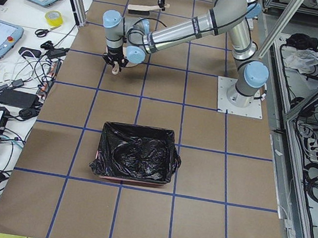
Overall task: Sweep and dump trash into bin
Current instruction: 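Carry the brush with the right gripper toward the trash beside the dustpan, then sweep the sponge, potato and peel into the dustpan with the right-held brush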
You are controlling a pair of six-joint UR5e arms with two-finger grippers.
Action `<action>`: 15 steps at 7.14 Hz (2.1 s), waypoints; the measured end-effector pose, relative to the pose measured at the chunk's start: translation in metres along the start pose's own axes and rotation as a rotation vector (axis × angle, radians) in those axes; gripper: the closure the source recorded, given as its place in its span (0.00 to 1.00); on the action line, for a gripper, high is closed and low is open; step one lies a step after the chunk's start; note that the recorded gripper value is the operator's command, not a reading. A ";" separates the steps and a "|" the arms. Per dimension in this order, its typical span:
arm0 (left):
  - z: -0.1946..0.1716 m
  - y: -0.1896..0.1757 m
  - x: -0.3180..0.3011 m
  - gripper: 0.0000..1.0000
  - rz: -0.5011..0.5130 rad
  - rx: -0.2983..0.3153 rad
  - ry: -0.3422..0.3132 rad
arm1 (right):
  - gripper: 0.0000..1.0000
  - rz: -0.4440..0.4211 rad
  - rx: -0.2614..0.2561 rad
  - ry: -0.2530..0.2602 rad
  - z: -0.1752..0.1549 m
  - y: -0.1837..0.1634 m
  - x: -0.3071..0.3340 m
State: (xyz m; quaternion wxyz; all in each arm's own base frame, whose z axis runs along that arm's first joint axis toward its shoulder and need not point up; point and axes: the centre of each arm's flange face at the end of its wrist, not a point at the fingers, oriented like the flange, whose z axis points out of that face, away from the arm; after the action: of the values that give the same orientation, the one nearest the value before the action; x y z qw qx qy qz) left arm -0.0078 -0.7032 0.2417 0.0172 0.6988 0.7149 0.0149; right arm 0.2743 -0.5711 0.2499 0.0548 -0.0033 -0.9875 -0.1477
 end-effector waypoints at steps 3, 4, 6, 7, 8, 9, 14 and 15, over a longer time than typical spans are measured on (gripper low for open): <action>-0.003 -0.027 0.001 0.78 -0.043 -0.012 -0.013 | 0.91 -0.003 0.017 0.008 0.003 -0.011 -0.044; -0.003 -0.029 0.001 0.78 -0.047 -0.013 -0.015 | 0.91 -0.005 0.024 0.008 0.003 -0.012 -0.058; -0.004 -0.030 0.001 0.78 -0.049 -0.012 -0.016 | 0.91 -0.001 0.027 -0.018 0.003 -0.008 -0.082; -0.004 -0.030 0.001 0.78 -0.049 -0.012 -0.016 | 0.91 0.000 0.032 -0.034 0.002 -0.005 -0.096; -0.004 -0.030 0.001 0.78 -0.050 -0.012 -0.016 | 0.91 0.002 0.036 -0.038 0.003 -0.004 -0.110; -0.004 -0.031 0.001 0.78 -0.050 -0.012 -0.016 | 0.91 0.004 0.038 -0.047 0.006 -0.003 -0.127; -0.004 -0.031 0.001 0.78 -0.052 -0.009 -0.016 | 0.91 0.014 0.072 -0.133 0.007 0.000 -0.209; -0.004 -0.031 0.001 0.78 -0.053 -0.009 -0.017 | 0.91 0.018 0.084 -0.159 0.004 -0.001 -0.218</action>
State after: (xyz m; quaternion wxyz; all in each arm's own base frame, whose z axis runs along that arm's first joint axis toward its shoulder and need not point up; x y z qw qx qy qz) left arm -0.0388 -0.7033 0.2440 0.0266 0.6799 0.7328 0.0116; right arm 0.4909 -0.5687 0.2225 -0.0224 -0.0216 -0.9940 -0.1051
